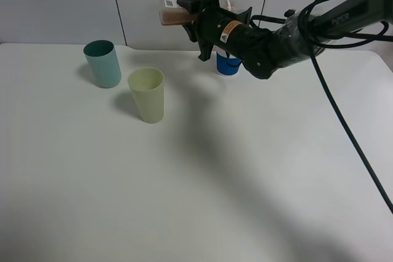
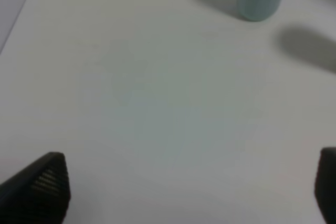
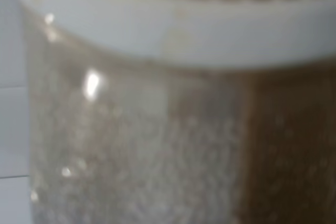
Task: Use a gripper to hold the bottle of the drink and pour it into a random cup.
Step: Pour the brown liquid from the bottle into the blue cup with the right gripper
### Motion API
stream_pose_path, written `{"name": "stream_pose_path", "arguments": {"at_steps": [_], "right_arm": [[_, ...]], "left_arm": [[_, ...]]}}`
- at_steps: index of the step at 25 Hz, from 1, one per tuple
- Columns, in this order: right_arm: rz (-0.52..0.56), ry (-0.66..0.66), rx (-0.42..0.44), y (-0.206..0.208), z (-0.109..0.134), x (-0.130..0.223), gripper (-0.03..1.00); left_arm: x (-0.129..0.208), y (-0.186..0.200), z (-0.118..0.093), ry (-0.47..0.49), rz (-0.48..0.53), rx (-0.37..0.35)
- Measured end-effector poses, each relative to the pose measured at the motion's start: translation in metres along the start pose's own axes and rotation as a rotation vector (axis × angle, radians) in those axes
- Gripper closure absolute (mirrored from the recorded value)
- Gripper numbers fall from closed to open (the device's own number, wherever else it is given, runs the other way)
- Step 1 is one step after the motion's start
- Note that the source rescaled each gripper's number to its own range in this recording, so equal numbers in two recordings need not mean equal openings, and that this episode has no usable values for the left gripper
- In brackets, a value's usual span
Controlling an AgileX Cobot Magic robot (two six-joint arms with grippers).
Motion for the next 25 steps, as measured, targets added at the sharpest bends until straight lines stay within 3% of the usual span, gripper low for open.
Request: {"name": "stream_pose_path", "arguments": {"at_steps": [16, 25], "right_arm": [[-0.007, -0.006, -0.002, 0.0000, 0.0002, -0.0007, 0.97], [-0.020, -0.016, -0.060, 0.0002, 0.0061, -0.0021, 0.97]], "left_arm": [[0.0000, 0.0000, 0.0000, 0.000, 0.000, 0.000], [0.0000, 0.0000, 0.0000, 0.000, 0.000, 0.000]]}}
Point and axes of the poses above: a point on each arm's last joint axis where the gripper is mounted, y pointing back along that axis away from the gripper, z along the wrist's bending axis when the last joint is at zero, x = y × z, the point moved 1 cm from there along -y, pointing out along that axis toward the gripper, and after that the axes turned 10 degrees about y, right-handed, at the moved point
